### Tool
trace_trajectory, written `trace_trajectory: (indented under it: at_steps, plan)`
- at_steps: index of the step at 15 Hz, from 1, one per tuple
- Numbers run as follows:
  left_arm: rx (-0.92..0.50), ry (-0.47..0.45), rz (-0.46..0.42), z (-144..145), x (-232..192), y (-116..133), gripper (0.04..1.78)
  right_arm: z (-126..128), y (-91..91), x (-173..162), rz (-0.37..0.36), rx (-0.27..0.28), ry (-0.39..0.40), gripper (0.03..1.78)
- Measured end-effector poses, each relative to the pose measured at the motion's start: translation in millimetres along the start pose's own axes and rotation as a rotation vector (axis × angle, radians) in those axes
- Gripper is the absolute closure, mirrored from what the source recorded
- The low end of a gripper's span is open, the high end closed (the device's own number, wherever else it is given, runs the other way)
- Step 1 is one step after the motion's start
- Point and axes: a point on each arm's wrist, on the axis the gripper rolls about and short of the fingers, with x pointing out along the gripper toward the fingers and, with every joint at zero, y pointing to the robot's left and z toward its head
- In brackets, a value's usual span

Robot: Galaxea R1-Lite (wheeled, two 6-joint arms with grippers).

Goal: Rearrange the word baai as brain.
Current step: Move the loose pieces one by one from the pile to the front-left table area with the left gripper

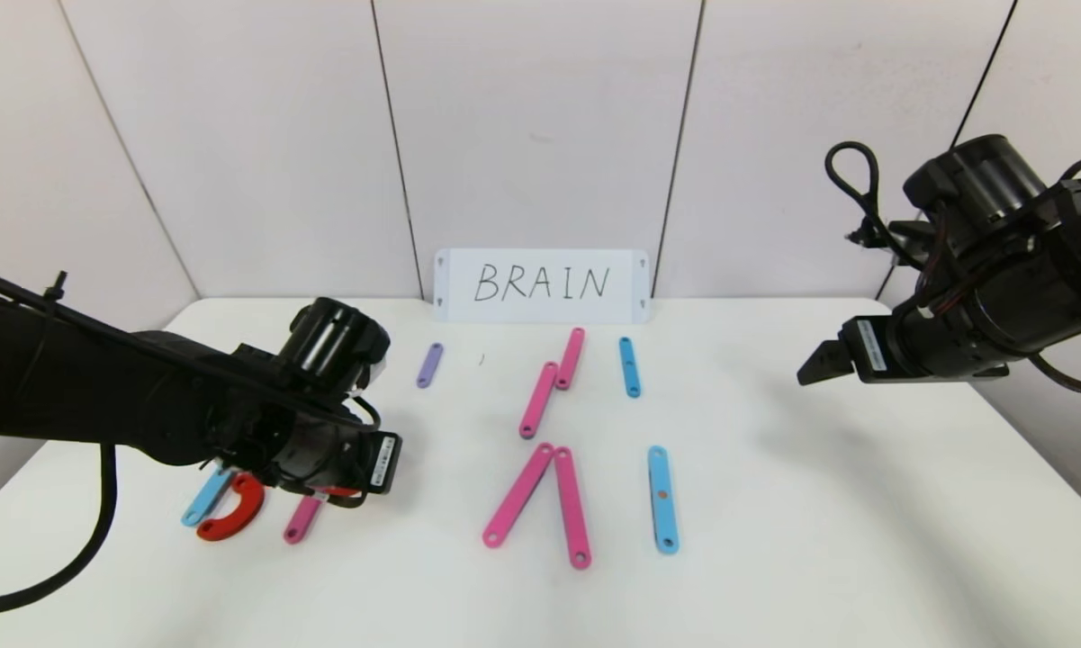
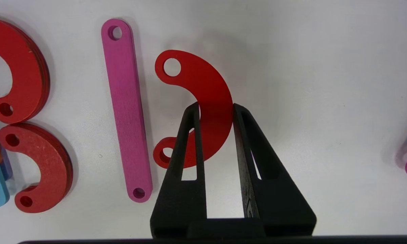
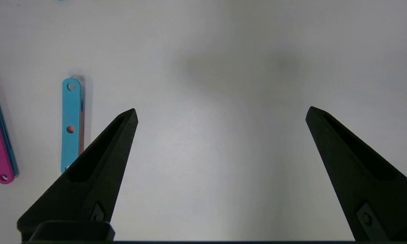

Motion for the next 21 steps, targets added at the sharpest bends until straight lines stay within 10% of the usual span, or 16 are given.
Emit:
trace_trajectory:
  at_steps: [21]
  plan:
    - [-0.075, 0.02, 0.075, 7, 42, 6, 1.51, -1, 1.7, 1, 0.003, -0.005, 0.004, 0.07]
